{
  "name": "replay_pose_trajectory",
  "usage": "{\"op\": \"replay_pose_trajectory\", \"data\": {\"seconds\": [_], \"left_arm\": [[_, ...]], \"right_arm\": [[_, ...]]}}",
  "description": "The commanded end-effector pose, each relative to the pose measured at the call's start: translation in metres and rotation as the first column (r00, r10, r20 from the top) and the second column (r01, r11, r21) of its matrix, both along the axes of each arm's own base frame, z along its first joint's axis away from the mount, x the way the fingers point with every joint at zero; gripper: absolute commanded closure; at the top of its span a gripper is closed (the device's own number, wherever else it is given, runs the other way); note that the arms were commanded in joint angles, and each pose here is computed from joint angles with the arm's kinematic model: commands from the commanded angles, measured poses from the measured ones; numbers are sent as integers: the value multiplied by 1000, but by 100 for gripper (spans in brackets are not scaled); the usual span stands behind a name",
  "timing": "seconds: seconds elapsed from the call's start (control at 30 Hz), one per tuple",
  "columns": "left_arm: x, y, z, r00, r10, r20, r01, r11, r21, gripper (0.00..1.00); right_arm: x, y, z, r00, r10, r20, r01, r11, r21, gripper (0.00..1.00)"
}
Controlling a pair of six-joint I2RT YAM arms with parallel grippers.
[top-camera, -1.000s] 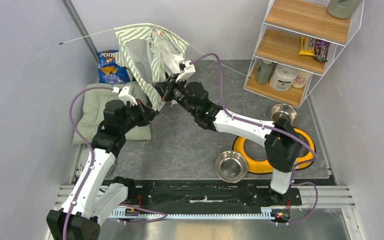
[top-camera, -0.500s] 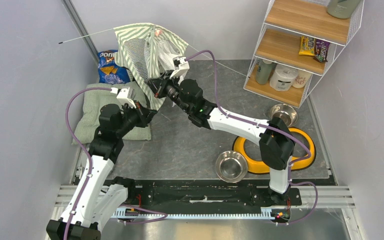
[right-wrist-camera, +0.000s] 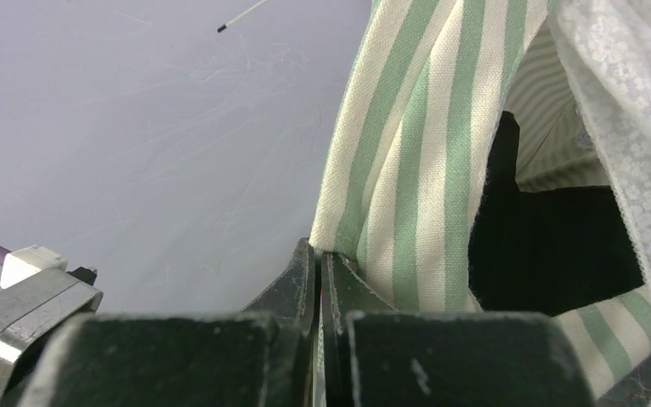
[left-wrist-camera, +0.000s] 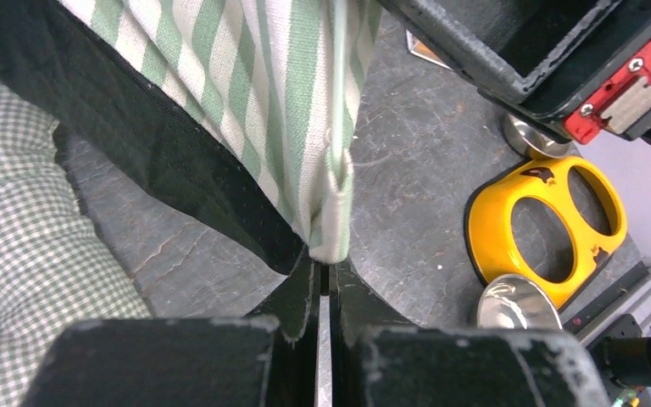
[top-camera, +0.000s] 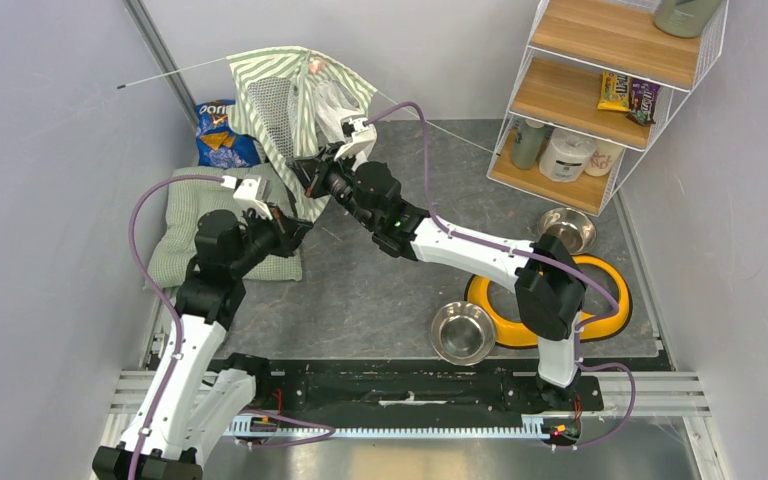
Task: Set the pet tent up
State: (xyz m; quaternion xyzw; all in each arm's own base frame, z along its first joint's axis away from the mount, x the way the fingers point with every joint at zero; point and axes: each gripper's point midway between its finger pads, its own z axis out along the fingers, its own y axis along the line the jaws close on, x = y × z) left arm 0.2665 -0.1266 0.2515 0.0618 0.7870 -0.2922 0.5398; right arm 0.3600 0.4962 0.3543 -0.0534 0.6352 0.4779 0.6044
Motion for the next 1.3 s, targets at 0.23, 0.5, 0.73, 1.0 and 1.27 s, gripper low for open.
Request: {"op": "replay_pose_trajectory", "data": {"seconds": [0.23,0.5,0.73,1.0,1.27], "left_arm": [[-28,0,-13,993,-41,-111,48,997,60,98],[-36,-22,5,981,-182,-70,180,983,-23,98],[-35,-24,17,981,-187,-46,186,982,-29,98],[-30,-14,25,992,-120,-32,119,993,-5,83],[-29,-1,27,999,-41,-16,41,999,26,59]], "right_arm": [[46,-47,38,960,-245,132,244,969,24,100],[43,-33,20,971,-210,119,211,977,2,100],[32,-28,6,977,-172,124,178,983,-41,100],[8,-38,-26,993,-92,71,101,986,-130,100],[-19,-50,-76,999,-34,-7,31,971,-236,100]]}}
